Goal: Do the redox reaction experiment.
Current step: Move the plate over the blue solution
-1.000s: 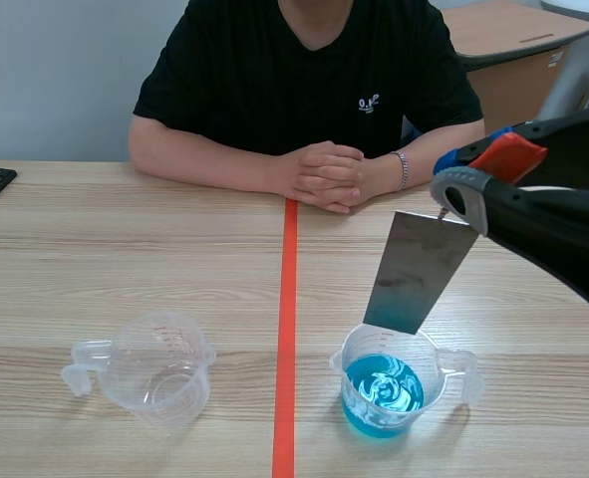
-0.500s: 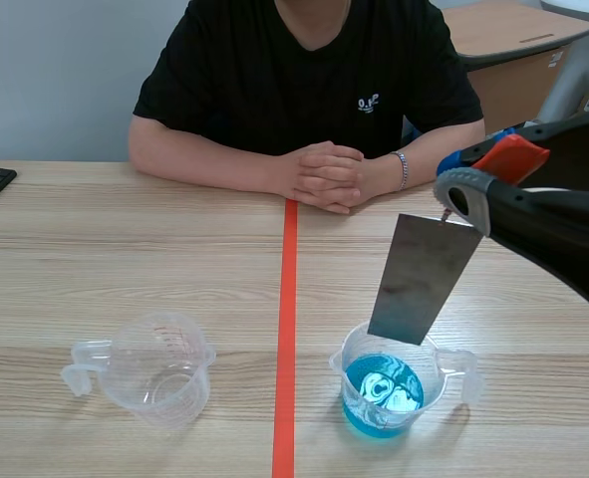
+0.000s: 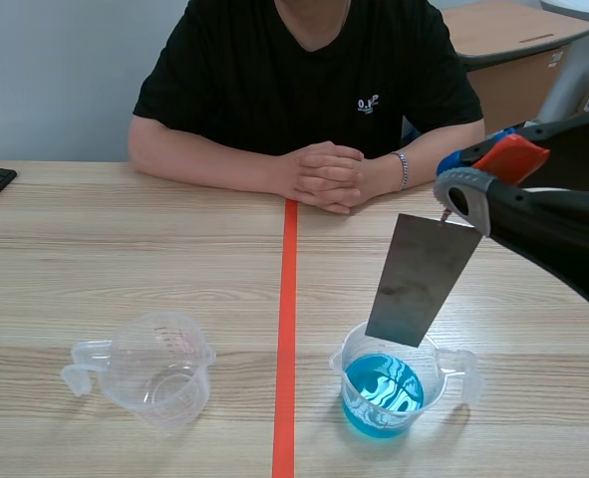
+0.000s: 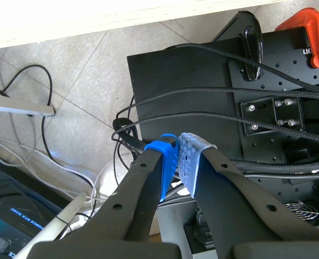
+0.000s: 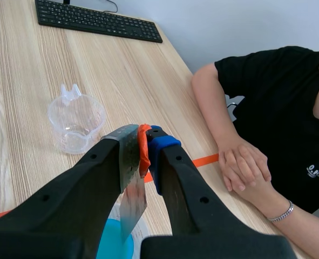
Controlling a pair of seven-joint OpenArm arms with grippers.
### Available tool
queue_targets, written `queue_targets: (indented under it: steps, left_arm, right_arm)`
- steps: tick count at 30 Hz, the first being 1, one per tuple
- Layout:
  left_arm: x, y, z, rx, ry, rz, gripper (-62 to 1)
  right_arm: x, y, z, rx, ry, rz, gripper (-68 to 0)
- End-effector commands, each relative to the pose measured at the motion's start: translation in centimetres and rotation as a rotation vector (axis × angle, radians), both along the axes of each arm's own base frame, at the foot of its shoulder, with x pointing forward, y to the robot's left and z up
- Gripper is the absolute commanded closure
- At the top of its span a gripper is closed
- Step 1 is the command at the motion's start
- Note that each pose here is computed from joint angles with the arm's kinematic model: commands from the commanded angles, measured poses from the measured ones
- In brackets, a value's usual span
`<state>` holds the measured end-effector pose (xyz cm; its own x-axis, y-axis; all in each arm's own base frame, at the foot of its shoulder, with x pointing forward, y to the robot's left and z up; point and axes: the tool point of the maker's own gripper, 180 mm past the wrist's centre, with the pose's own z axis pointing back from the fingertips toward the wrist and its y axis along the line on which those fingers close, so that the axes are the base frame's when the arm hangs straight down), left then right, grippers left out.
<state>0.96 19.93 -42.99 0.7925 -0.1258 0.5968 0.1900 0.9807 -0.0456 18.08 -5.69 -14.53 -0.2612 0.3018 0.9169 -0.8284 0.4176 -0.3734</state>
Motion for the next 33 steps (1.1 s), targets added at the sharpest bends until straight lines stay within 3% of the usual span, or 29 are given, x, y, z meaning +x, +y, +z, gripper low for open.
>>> queue_targets:
  steps: [1,11,15,20,33]
  left_arm:
    - [0.7,-0.1,0.5,-0.006,-0.027,-0.001,-4.2]
    - [1.0,-0.1,0.7,-0.006,-0.043,-0.007,-4.2]
    - [2.0,0.4,1.3,0.006,-0.065,-0.053,-4.2]
    - [4.5,0.4,2.9,0.016,-0.123,-0.154,-4.2]
    - [14.8,-1.9,10.6,0.041,-0.441,-0.521,-4.2]
  right_arm:
    - [0.0,0.3,0.7,0.024,-0.015,0.014,-1.5]
    - [0.0,0.2,0.7,0.024,-0.015,0.014,-1.5]
    - [0.0,0.2,0.7,0.024,-0.015,0.014,-1.5]
    - [0.0,0.2,0.7,0.024,-0.015,0.014,-1.5]
    - [0.0,0.3,0.7,0.025,-0.015,0.014,-1.5]
